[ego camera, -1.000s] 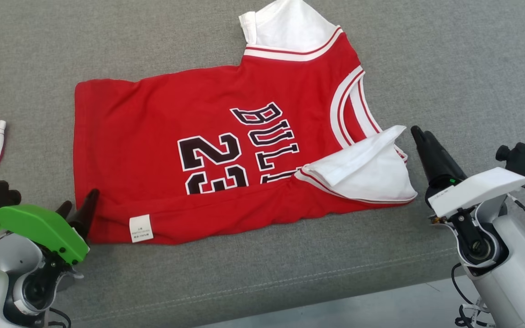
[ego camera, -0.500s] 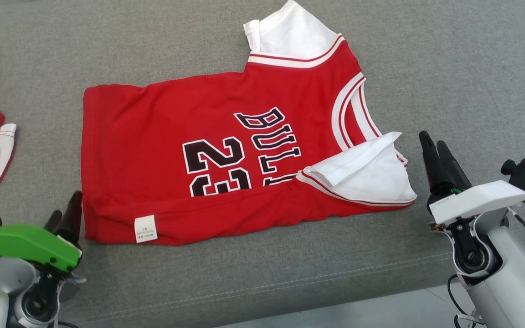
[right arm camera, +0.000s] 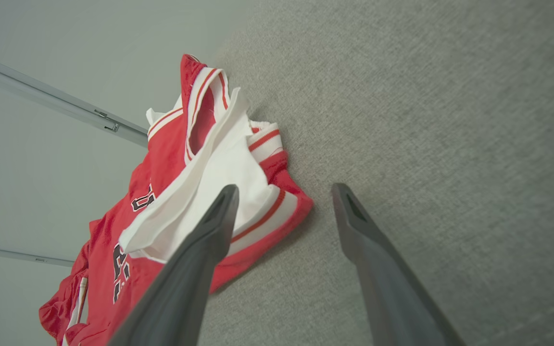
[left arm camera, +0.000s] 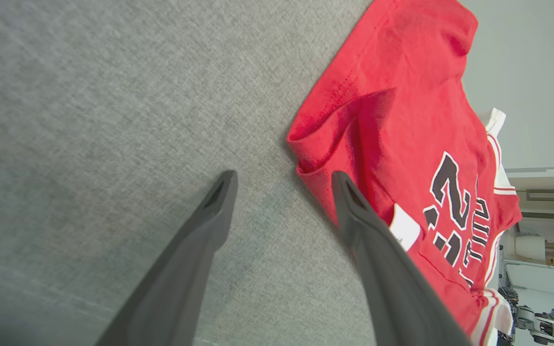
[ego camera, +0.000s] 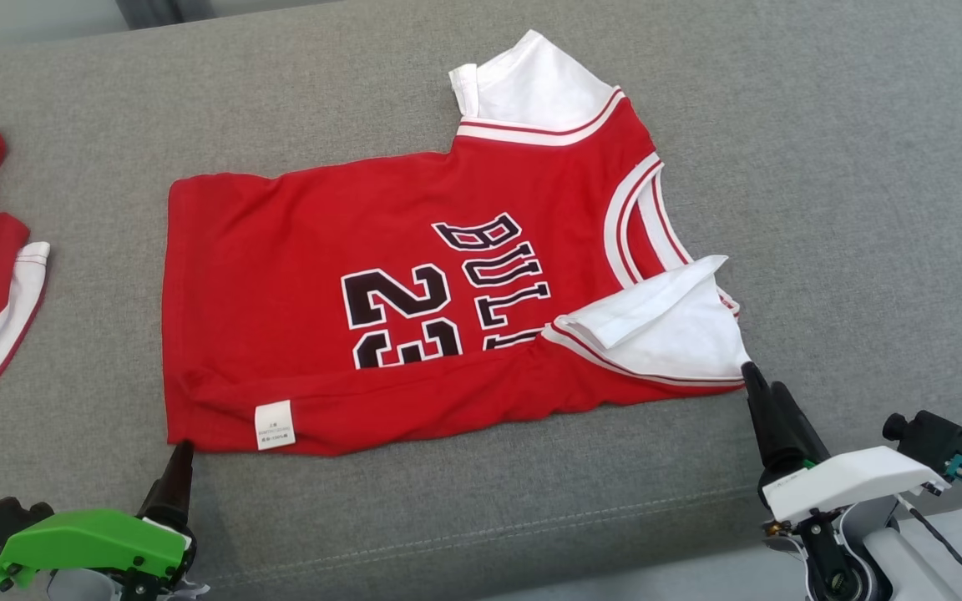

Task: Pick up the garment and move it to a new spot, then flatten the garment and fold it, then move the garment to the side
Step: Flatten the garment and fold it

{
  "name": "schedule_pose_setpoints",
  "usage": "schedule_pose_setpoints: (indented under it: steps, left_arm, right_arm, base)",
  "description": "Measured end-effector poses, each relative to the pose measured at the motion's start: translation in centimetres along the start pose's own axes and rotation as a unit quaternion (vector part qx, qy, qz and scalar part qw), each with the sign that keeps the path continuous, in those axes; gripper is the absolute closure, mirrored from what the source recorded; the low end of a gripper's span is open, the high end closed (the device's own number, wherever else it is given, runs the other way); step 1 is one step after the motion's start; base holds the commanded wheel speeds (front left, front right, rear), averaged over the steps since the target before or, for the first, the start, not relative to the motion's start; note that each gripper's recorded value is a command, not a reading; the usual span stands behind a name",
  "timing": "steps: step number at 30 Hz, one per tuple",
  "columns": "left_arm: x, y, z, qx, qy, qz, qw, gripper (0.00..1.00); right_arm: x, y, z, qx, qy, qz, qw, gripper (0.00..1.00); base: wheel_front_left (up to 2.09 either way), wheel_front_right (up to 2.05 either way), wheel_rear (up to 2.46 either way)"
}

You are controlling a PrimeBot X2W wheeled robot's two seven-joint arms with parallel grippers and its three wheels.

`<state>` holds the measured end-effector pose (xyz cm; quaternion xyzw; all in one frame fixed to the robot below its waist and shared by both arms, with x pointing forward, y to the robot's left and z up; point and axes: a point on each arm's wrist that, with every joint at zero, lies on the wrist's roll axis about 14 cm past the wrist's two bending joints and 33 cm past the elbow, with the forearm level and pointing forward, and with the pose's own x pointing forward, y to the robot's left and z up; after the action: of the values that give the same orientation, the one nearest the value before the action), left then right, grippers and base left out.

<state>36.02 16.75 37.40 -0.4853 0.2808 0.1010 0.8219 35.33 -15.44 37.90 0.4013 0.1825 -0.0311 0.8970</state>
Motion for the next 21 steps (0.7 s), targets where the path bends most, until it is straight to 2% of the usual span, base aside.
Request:
schedule_pose_setpoints:
  steps: [12,21]
  left_arm:
    - [0.3,0.7,-0.2,-0.009,-0.002,0.011,1.000,0.00]
    - [1.1,-0.2,-0.4,-0.005,0.004,-0.002,1.000,0.00]
  right_arm:
    - [0.1,0.7,-2.3,0.035,0.018,-0.004,0.999,0.00]
    - [0.2,0.1,-2.7,0.043,0.022,-0.014,0.999,0.00]
  base:
    - [0.00,0.00,0.00]
    - [0.00,0.00,0.00]
